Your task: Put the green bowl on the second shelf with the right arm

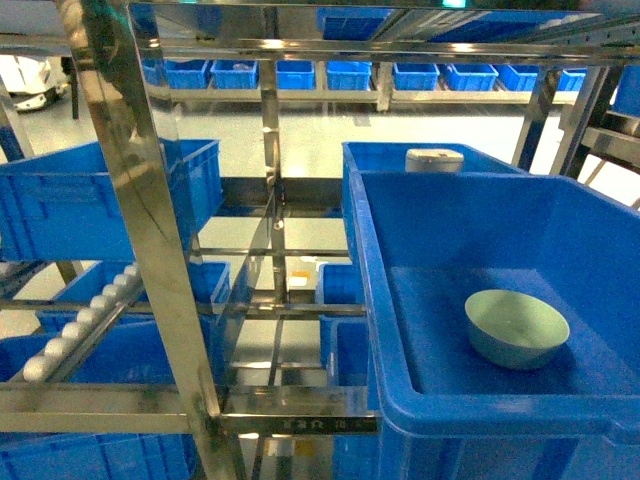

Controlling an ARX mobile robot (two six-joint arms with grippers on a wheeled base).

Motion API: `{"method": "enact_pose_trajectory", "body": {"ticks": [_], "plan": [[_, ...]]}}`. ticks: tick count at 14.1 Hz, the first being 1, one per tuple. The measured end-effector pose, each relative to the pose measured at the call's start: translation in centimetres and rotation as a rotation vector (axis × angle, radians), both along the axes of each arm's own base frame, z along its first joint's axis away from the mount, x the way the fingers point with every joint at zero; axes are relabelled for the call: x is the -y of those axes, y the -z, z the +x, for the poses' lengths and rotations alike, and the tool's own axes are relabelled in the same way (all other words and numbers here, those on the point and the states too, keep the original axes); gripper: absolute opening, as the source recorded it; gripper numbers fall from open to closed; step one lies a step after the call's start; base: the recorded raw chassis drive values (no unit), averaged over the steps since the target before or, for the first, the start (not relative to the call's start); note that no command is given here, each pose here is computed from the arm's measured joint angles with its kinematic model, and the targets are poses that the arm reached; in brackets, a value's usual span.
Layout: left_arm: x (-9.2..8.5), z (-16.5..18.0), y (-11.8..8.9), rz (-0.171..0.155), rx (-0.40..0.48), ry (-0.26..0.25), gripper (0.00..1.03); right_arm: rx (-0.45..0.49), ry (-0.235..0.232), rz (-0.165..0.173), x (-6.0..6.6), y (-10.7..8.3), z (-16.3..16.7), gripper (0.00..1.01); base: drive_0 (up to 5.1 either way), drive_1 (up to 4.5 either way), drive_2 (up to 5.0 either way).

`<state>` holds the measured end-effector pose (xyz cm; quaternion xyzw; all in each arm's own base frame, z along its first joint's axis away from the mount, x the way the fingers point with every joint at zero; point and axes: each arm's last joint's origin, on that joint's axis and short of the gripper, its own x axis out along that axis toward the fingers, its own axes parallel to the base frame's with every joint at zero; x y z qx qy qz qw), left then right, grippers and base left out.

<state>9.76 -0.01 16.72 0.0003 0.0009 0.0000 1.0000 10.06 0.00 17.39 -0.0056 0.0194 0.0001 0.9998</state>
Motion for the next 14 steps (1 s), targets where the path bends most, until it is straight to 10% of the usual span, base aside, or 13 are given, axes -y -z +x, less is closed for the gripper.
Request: {"method": "enact_pose_trajectory", "body": {"ticks": [10, 14], "plan": [[0.00, 0.00, 0.00, 0.000, 0.000, 0.000, 0.98, 0.043, 0.000, 0.000, 0.00, 0.65, -0.35, 0.03, 0.0, 0.00, 0.0], [0.00, 0.00, 0.00, 0.000, 0.000, 0.000, 0.98, 0.043, 0.000, 0.000, 0.00, 0.64, -0.35, 0.57, 0.0, 0.00, 0.0]]}}
